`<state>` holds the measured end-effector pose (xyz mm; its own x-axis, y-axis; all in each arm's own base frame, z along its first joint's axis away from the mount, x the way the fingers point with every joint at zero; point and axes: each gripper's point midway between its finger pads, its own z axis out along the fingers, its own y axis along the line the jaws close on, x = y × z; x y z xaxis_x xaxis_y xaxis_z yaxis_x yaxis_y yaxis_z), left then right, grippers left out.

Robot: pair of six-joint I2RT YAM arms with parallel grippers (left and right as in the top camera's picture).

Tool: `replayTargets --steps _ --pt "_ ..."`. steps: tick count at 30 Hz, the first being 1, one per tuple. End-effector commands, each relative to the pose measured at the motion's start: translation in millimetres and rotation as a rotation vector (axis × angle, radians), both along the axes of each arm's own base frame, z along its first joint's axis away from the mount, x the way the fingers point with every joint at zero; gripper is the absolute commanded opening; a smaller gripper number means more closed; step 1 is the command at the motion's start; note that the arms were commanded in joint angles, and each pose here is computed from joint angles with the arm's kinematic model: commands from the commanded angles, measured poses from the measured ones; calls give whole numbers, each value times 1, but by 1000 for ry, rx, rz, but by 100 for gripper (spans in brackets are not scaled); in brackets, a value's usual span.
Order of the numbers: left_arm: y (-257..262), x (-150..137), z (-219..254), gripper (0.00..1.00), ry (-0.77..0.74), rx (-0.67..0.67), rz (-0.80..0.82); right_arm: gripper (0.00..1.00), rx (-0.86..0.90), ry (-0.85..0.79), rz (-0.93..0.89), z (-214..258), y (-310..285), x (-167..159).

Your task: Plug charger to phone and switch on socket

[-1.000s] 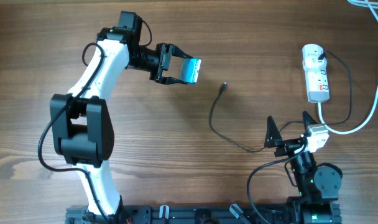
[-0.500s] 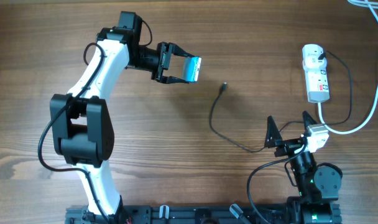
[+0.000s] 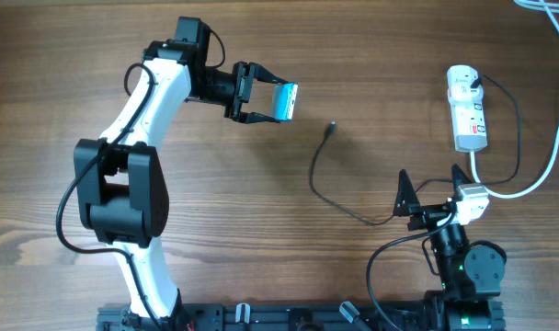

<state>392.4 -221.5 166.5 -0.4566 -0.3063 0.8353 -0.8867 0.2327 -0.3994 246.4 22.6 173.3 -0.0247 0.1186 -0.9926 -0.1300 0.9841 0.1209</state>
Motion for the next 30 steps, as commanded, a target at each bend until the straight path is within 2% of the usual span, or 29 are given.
replayTargets --steps 1,30 --pt "-1 2 31 4 -52 -54 0 100 13 -2 -13 0 -2 0" --pt "0 2 31 4 -52 -51 1 100 40 0 2 1 1 0"
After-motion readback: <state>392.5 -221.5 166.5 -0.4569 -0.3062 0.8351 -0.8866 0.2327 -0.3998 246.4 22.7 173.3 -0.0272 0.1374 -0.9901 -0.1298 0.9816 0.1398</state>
